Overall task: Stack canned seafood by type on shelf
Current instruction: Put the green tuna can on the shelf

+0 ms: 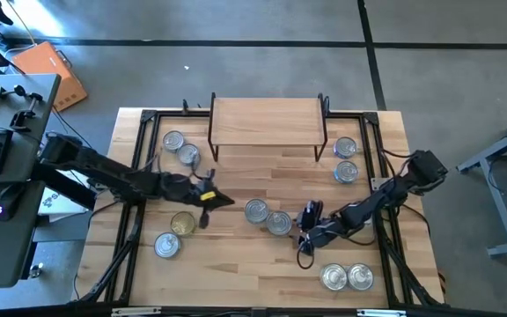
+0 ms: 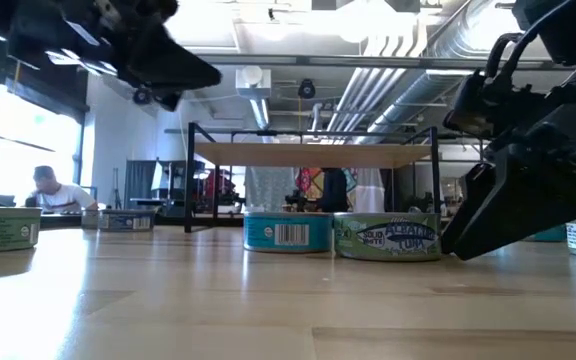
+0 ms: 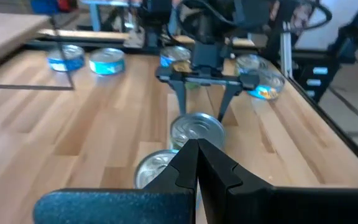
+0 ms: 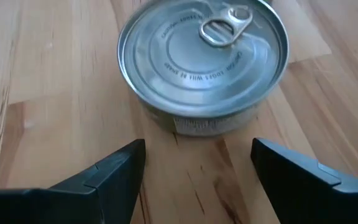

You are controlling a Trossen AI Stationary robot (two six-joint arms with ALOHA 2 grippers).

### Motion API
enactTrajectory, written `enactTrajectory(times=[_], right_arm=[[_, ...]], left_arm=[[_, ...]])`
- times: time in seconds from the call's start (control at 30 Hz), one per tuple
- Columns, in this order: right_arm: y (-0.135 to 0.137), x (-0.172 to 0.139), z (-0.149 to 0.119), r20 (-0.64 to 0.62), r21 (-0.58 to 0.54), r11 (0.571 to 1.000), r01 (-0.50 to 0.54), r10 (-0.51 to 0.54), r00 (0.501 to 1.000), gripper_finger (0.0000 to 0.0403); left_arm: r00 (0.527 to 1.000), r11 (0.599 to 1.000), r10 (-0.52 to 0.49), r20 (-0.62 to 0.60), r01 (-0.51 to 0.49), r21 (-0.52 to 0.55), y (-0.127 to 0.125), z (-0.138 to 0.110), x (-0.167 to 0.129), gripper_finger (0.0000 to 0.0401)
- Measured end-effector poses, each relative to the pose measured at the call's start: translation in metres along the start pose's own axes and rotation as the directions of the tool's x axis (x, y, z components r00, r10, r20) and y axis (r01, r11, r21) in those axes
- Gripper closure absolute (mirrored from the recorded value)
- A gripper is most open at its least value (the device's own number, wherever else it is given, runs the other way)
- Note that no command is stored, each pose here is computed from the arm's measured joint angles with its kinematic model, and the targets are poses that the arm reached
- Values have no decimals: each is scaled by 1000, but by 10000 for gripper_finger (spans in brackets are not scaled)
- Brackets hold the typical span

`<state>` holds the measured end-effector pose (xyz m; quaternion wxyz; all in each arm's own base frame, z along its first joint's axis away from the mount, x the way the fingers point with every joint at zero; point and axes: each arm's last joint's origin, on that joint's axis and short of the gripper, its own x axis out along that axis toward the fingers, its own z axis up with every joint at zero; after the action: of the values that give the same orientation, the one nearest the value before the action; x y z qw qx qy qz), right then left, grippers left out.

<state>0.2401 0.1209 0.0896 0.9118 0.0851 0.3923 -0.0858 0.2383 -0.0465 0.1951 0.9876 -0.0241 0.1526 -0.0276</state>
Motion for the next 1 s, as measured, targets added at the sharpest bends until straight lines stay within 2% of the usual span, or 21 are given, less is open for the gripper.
enactTrajectory(times=[0.27, 0.4, 0.5, 0.83, 1.0], right_arm=[[1, 9, -2, 25, 11, 1000, 6, -6, 1000, 111], [1, 12, -2, 43, -16, 1000, 2, -1, 999, 111], [0, 14, 0, 46, -13, 1000, -12, 12, 999, 111], [-6, 17, 6, 33, 2, 1000, -16, 16, 999, 111], [-6, 20, 12, 21, -25, 1000, -11, 11, 1000, 111]], left_arm=[[997, 1000, -6, -72, 6, 9, -6, 2, 39, 401], [989, 994, -107, -105, 107, -12, -6, 2, 54, 401], [981, 990, -143, -130, 140, -33, -4, -1, 63, 401], [940, 967, -254, -228, 237, -97, 2, -24, 79, 401], [934, 966, -255, -252, 236, -102, 2, -31, 83, 401]])
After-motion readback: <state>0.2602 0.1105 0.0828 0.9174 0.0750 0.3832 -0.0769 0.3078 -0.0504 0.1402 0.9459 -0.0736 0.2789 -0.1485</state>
